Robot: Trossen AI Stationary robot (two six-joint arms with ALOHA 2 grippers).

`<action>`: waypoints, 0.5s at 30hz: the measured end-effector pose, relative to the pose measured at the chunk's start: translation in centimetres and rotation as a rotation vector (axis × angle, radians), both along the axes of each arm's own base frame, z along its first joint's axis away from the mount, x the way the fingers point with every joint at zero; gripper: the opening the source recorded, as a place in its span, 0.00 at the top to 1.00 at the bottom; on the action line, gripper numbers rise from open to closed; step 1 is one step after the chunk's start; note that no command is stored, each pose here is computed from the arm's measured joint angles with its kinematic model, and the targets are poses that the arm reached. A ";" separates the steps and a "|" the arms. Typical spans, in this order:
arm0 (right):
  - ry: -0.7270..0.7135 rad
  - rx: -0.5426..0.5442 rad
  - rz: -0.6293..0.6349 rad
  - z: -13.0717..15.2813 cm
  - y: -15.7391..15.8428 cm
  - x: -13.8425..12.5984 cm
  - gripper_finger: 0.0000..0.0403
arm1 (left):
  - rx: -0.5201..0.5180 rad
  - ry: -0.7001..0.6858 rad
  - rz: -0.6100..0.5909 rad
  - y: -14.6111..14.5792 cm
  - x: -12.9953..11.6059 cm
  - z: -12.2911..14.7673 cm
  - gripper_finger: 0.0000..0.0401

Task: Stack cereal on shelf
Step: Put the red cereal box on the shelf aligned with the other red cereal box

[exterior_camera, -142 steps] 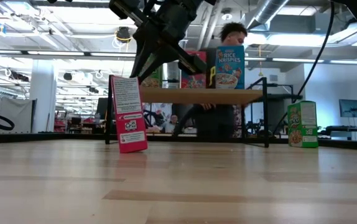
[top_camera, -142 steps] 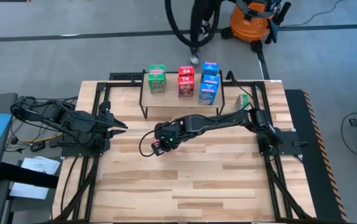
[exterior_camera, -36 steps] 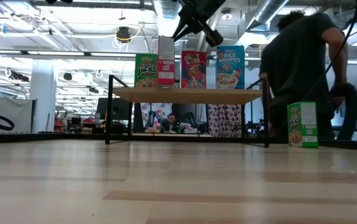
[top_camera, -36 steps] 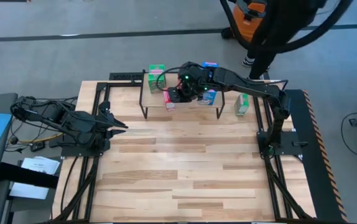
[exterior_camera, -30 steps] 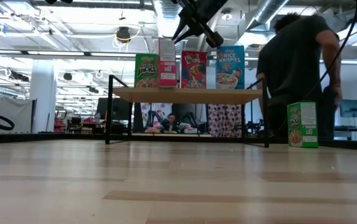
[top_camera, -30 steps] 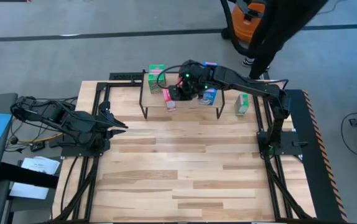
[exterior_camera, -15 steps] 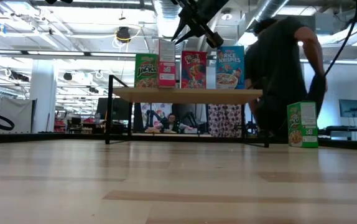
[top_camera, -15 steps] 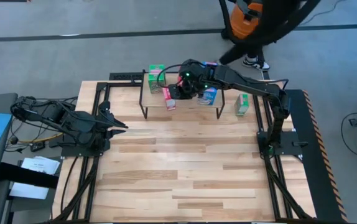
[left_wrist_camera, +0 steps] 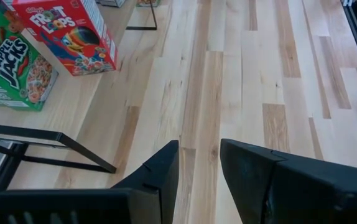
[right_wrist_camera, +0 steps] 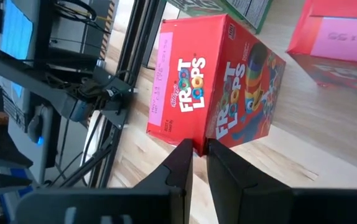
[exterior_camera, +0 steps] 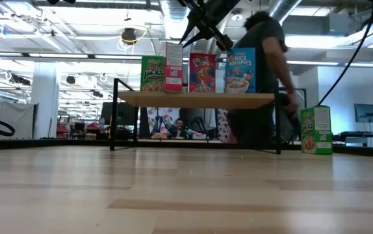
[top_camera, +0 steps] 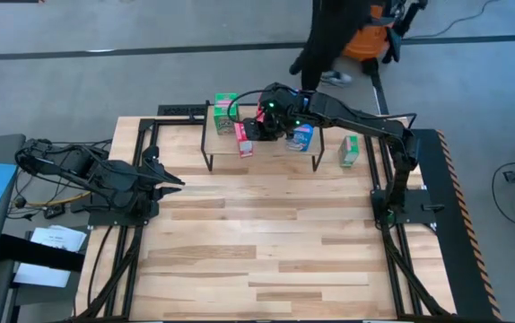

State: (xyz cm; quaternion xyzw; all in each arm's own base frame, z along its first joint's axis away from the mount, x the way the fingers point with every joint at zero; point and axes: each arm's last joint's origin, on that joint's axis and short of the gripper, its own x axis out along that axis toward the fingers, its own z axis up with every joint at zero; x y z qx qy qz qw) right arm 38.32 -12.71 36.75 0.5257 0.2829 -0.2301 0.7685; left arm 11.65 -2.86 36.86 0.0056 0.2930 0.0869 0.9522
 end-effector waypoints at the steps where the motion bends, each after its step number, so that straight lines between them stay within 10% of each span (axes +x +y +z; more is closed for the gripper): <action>1: -0.001 0.002 0.002 0.0 0.0 0.0 0.82 | 0.000 0.000 0.000 0.0 0.0 0.0 0.73; 15: -0.012 0.013 0.010 0.1 0.0 0.0 0.82 | 0.000 0.001 -0.001 0.0 0.0 0.0 0.73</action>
